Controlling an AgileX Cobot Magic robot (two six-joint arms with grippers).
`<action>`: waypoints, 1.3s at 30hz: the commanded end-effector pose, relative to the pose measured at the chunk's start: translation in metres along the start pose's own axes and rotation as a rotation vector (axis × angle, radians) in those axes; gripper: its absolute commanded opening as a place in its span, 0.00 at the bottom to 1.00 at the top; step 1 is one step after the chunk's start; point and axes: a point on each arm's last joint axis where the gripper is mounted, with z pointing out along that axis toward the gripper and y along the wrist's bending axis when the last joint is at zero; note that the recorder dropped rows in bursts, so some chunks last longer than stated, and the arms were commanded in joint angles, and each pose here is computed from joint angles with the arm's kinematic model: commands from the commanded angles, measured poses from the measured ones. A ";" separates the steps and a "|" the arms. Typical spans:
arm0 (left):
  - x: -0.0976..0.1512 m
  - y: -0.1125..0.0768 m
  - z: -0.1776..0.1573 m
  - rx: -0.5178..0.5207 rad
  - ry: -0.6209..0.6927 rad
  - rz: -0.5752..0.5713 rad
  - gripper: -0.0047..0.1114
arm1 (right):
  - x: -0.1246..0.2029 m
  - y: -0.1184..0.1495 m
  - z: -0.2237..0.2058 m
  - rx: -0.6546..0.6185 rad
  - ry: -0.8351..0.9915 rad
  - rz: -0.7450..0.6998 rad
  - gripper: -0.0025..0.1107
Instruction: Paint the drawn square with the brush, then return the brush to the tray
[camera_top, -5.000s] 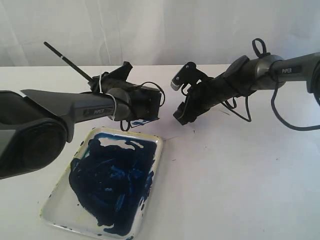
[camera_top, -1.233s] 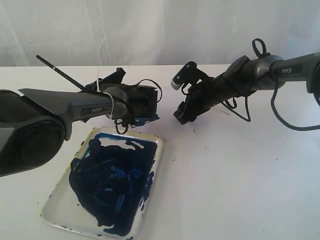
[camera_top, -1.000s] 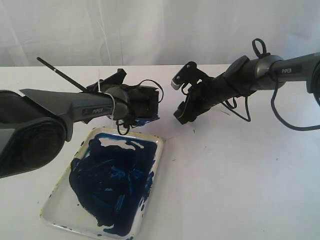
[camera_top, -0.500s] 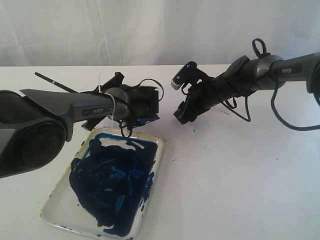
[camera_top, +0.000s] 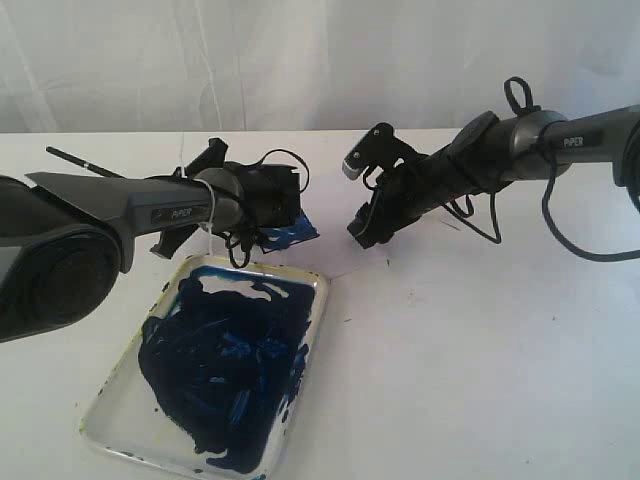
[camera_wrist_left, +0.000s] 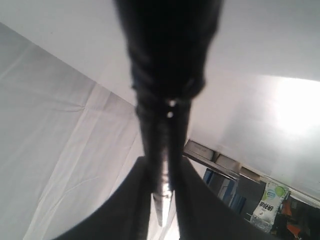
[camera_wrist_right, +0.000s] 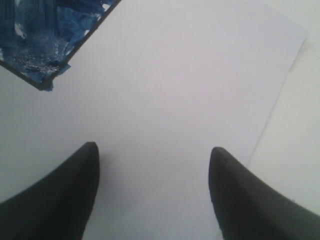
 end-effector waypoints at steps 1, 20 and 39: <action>0.010 -0.003 0.003 0.031 0.107 -0.019 0.04 | 0.010 0.004 0.007 -0.016 0.037 -0.028 0.55; 0.019 0.009 0.022 -0.060 0.102 -0.144 0.04 | 0.010 0.003 0.007 -0.007 0.036 -0.028 0.55; 0.023 0.016 0.014 0.144 -0.046 -0.172 0.04 | 0.010 0.002 0.007 -0.002 0.035 -0.028 0.55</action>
